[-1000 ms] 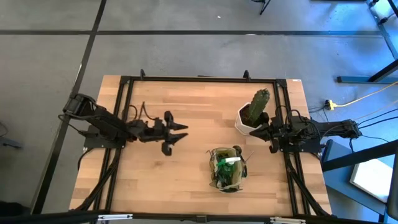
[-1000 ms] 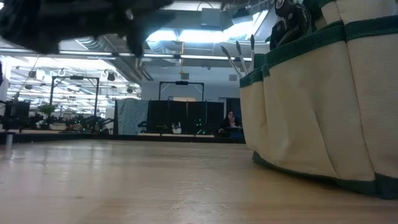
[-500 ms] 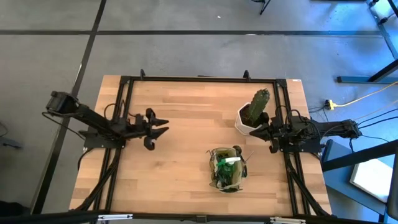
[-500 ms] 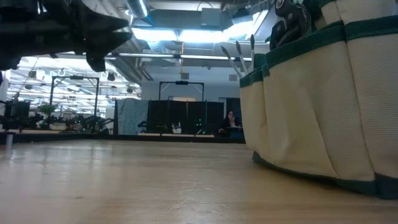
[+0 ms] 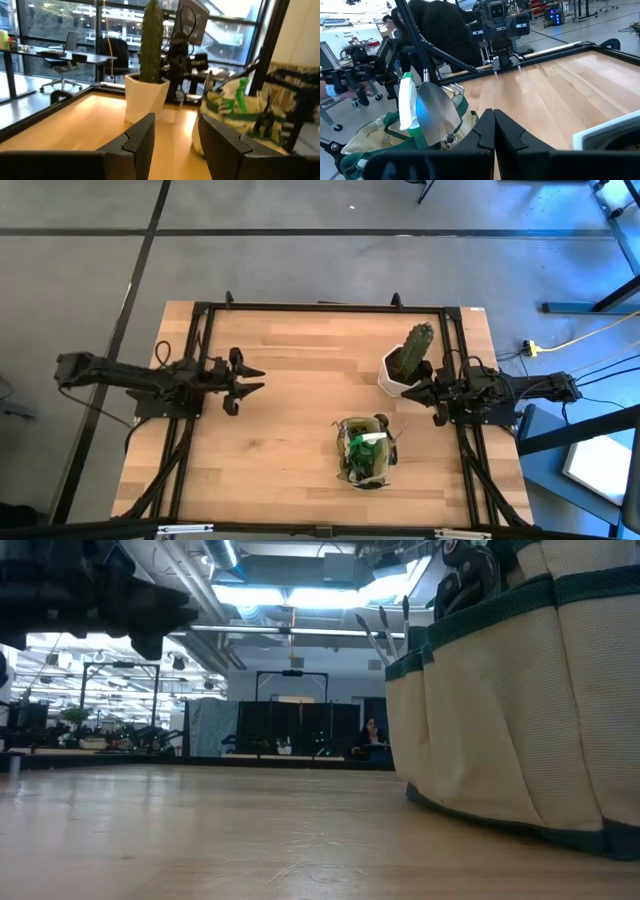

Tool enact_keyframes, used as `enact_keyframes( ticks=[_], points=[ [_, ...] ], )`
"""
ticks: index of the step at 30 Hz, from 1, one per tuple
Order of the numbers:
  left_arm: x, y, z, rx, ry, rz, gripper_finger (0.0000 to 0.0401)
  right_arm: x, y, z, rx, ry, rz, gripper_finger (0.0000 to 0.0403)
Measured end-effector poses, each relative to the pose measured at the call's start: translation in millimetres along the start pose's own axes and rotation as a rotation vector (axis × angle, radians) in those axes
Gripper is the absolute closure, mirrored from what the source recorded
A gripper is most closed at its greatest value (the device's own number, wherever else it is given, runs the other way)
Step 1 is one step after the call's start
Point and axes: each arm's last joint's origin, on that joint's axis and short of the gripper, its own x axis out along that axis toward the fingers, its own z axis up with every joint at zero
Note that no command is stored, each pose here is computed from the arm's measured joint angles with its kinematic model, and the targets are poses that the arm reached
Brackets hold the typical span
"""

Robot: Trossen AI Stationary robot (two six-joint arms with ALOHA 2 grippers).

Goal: Pick & Place Garden tools in Gardening bag
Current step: Return to Home Position

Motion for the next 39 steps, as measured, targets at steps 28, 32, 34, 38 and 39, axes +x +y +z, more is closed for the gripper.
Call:
enact_keyframes(
  ticks=[28,32,34,38,39],
  points=[
    [-35.1,12.6,-3.6,0.112,0.081,0.056,0.0256,0.0,0.0,0.0,-0.002,0.000,0.000,0.0402],
    [-35.1,12.2,-3.6,0.117,0.081,0.048,0.0256,0.0,0.0,0.1,-0.002,0.000,0.000,0.0402],
    [-35.1,12.0,-3.6,0.118,0.081,0.048,0.0256,0.0,0.0,0.1,-0.002,0.000,-0.001,0.0402],
    [-35.1,12.1,-3.5,0.118,0.080,0.051,0.0256,0.0,0.0,0.1,-0.001,0.000,0.000,0.0402],
    [-35.1,12.1,-3.5,0.118,0.080,0.051,0.0256,0.0,0.0,0.1,-0.001,0.000,0.000,0.0402]
  ],
)
